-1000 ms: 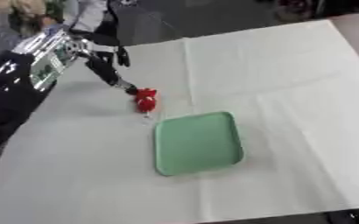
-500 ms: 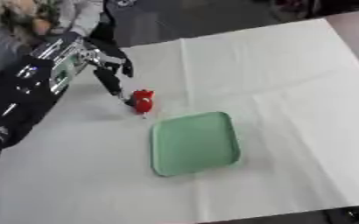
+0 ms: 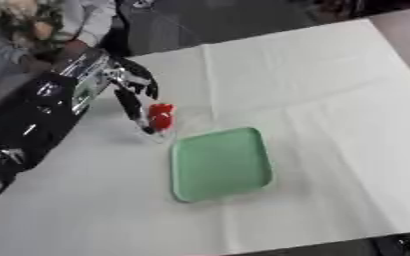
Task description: Pick up objects on the table and place them in the box.
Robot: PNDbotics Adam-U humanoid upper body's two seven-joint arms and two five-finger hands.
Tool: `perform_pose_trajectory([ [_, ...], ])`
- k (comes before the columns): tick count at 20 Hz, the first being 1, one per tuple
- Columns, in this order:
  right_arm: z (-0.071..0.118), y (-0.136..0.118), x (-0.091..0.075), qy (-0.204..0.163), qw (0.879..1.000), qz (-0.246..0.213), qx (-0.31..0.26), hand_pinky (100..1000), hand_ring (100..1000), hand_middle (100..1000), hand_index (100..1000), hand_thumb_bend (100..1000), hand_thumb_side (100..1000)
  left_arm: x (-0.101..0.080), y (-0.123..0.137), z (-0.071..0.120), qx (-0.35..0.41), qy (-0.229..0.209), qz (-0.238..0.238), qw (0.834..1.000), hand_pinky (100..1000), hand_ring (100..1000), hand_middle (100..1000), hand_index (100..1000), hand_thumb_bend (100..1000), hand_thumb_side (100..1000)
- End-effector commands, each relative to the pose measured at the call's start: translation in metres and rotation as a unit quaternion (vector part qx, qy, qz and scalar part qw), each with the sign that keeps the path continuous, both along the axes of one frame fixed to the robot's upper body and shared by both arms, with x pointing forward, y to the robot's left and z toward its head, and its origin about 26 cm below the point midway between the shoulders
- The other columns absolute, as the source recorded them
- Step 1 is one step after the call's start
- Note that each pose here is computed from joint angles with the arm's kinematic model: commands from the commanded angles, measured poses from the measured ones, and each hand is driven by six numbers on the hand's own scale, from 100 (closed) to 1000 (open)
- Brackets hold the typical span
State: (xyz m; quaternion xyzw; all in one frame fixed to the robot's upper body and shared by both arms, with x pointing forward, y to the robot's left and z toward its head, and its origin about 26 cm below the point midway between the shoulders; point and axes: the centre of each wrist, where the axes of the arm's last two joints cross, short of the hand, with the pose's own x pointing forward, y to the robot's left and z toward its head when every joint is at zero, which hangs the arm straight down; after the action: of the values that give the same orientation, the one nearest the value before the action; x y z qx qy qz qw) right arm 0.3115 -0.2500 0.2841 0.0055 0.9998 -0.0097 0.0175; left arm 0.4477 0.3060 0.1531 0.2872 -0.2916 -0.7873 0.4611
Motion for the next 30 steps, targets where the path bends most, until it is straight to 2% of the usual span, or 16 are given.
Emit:
perform_pose_trajectory([
  [1,0.01,0.002,-0.003,-0.017,1.0,0.005,0.002,100,473,402,441,140,411,0.001,0.005,0.007,0.003,-0.004,-0.001,1.0,714,716,808,879,664,487],
  [9,0.01,0.002,-0.003,-0.019,1.0,0.006,0.002,100,469,401,441,139,410,0.0,0.009,0.0,0.014,-0.007,-0.004,1.0,696,710,818,882,626,402],
  [21,0.012,0.003,-0.003,-0.022,1.0,0.013,0.005,100,472,403,440,138,411,0.001,0.004,-0.015,0.004,-0.039,-0.032,0.999,708,748,886,918,640,407],
  [23,0.012,0.004,-0.003,-0.023,1.0,0.013,0.006,100,474,405,440,138,410,0.001,0.003,-0.018,0.004,-0.041,-0.036,0.999,665,724,867,898,634,399],
  [24,0.013,0.004,-0.003,-0.023,1.0,0.014,0.006,100,474,405,440,138,411,0.001,0.002,-0.019,0.006,-0.04,-0.037,0.998,611,685,843,883,630,390],
  [25,0.013,0.004,-0.003,-0.024,1.0,0.014,0.007,100,474,404,440,138,411,0.001,0.002,-0.02,0.009,-0.04,-0.039,0.998,511,610,808,870,626,381],
  [26,0.013,0.004,-0.003,-0.024,1.0,0.014,0.007,100,473,403,439,141,410,0.001,0.002,-0.021,0.011,-0.041,-0.04,0.998,425,583,794,865,628,377],
  [28,0.013,0.004,-0.003,-0.024,1.0,0.014,0.007,100,473,403,439,139,409,0.001,0.003,-0.023,0.01,-0.045,-0.036,0.998,352,513,733,809,603,353],
  [30,0.013,0.004,-0.003,-0.024,1.0,0.014,0.006,100,471,400,438,139,408,0.002,0.006,-0.024,0.001,-0.051,-0.028,0.998,286,460,652,721,475,326],
])
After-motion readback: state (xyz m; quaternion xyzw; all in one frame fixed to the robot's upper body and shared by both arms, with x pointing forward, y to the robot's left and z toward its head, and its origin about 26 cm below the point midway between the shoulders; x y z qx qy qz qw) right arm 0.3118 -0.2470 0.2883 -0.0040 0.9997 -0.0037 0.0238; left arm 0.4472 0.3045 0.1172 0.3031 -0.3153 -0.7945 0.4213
